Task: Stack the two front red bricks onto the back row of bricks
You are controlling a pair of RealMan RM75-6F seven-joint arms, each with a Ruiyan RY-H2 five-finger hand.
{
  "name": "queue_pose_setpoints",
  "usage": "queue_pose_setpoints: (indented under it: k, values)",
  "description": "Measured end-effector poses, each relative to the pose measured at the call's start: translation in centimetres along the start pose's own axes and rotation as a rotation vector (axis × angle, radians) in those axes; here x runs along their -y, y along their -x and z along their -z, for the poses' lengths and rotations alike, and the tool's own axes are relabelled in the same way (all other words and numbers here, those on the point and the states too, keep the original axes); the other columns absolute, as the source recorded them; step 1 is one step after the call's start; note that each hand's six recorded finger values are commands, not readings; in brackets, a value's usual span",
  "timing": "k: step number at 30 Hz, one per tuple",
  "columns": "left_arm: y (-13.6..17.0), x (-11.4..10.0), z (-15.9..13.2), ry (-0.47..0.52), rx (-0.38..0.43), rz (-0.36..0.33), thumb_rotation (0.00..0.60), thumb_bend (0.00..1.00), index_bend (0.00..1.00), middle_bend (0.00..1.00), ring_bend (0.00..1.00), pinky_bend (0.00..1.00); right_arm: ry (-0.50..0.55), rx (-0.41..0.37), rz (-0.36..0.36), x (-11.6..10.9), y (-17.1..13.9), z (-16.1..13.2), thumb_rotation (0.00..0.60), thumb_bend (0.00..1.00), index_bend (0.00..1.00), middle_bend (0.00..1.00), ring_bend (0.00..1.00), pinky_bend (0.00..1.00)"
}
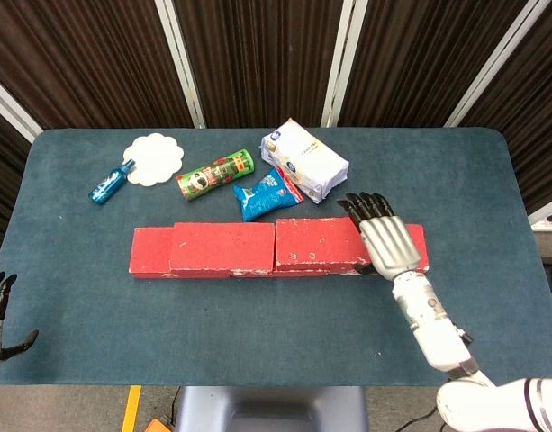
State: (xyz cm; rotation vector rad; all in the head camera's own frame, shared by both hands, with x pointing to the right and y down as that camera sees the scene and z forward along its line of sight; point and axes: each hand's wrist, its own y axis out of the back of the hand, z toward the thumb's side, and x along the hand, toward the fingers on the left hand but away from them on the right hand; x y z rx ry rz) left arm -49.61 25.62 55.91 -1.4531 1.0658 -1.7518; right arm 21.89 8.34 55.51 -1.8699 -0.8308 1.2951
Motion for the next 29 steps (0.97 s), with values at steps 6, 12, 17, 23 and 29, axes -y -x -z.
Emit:
queue_pose_setpoints:
  k: [6, 12, 17, 23, 29]
  values:
    - [-0.1, 0.0, -0.1, -0.001, 0.003, -0.008, 0.6, 0.22, 0.0, 0.0, 0.0, 0.04, 0.062, -0.042, 0.148, 1.4, -8.0, 4.5, 0.6, 0.0, 0.22, 0.15, 0.07, 0.0]
    - [-0.3, 0.0, 0.0, 0.0, 0.006, -0.011, 0.6, 0.22, 0.0, 0.0, 0.0, 0.04, 0.081, 0.008, 0.176, 5.1, -13.7, 9.7, 0.6, 0.0, 0.22, 0.15, 0.07, 0.0]
    - [-0.4, -0.2, 0.1, -0.002, 0.015, -0.027, 0.6, 0.22, 0.0, 0.0, 0.0, 0.04, 0.047, 0.068, 0.225, 6.9, -14.9, 12.0, 0.6, 0.0, 0.23, 0.15, 0.07, 0.0]
    - [-0.2, -0.3, -0.4, -0.016, 0.037, -0.036, 0.6, 0.23, 0.0, 0.0, 0.0, 0.04, 0.043, 0.096, 0.267, 7.0, -15.2, 12.3, 0.6, 0.0, 0.23, 0.15, 0.07, 0.0]
    - [0.0, 0.2, -1.1, -0.044, 0.053, -0.032, 0.6, 0.23, 0.0, 0.0, 0.0, 0.04, 0.064, 0.122, 0.266, 6.8, -15.5, 12.3, 0.6, 0.0, 0.23, 0.15, 0.07, 0.0]
